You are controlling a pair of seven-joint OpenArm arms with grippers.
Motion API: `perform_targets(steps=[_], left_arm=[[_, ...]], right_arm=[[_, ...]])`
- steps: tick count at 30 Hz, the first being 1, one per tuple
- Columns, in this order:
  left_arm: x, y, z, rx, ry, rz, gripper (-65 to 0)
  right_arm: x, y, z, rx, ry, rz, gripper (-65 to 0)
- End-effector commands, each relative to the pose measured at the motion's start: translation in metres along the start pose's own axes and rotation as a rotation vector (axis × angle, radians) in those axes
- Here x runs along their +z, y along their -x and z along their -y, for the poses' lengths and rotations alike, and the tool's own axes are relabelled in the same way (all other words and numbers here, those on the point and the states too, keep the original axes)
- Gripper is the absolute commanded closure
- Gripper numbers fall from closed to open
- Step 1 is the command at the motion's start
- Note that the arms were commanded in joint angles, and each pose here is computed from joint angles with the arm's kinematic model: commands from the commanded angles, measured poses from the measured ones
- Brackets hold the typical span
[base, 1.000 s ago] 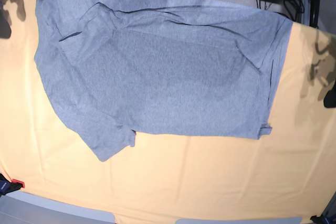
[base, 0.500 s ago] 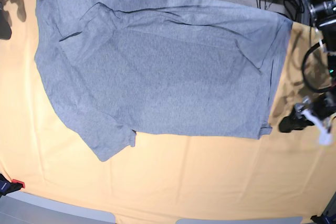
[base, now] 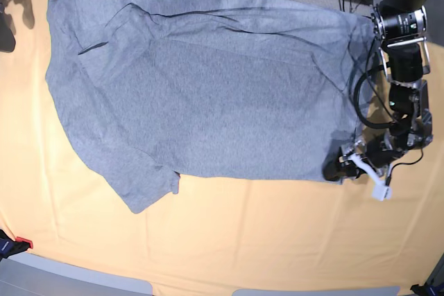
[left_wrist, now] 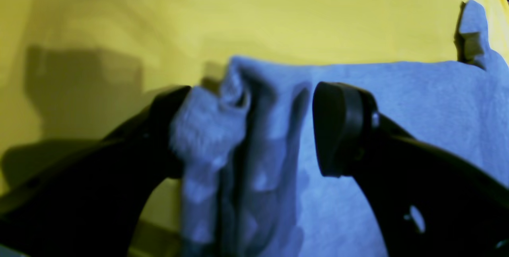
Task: Layout the t-shirt on the table in an organized manner, then fold the t-shirt properly
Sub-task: 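Move the right gripper to the hem corner opposite the left gripper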
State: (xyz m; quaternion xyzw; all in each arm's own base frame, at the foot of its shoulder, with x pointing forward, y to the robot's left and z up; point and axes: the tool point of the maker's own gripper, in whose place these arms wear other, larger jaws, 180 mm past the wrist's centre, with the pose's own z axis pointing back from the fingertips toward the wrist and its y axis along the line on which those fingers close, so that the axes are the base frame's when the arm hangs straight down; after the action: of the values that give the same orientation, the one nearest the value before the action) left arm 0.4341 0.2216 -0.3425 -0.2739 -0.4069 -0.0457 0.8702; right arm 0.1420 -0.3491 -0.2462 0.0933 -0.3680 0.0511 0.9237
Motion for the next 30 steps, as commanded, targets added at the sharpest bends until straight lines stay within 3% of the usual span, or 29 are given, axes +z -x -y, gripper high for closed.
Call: perform_targets(steps=[1,2,4,8,13,19,25,30], left_arm=[[0.002,-0.016,0.003,-0.025,0.003,0.021,-46.2],[0.0,-0.015,0.005,-0.025,0.008,0.02,-44.4],[-0.002,-0.014,0.007,-0.024,0.012,0.017,-33.9],[-0.001,-0.015,0.0,-0.022,-0.025,0.006,-1.5],[0.002,-0.026,-0.004,-0.036,-0.048,0.015,0.0],[0.001,-0.045,0.002,-0.052,-0.038,0.046,0.0],[-0.002,-0.049,0.006,-0.054,-0.028,0.051,0.0],[-0.002,-0.046,0.006,-0.053,-0.027,0.039,0.0]], right_arm=[[0.004,-0.012,0.0,0.036,0.0,0.029,-34.5],[0.004,-0.012,0.0,0.036,0.0,0.029,-34.5],[0.004,-0.012,0.0,0.036,0.0,0.029,-34.5],[0.004,-0.013,0.0,0.037,0.0,0.03,-34.5],[0.002,-0.022,0.0,0.038,-0.001,0.072,-34.5],[-0.011,-0.066,0.001,0.079,0.014,0.227,-34.5],[-0.072,-0.102,0.002,0.15,0.037,0.268,-34.5],[-0.134,-0.132,0.008,0.067,0.008,0.259,-34.5]])
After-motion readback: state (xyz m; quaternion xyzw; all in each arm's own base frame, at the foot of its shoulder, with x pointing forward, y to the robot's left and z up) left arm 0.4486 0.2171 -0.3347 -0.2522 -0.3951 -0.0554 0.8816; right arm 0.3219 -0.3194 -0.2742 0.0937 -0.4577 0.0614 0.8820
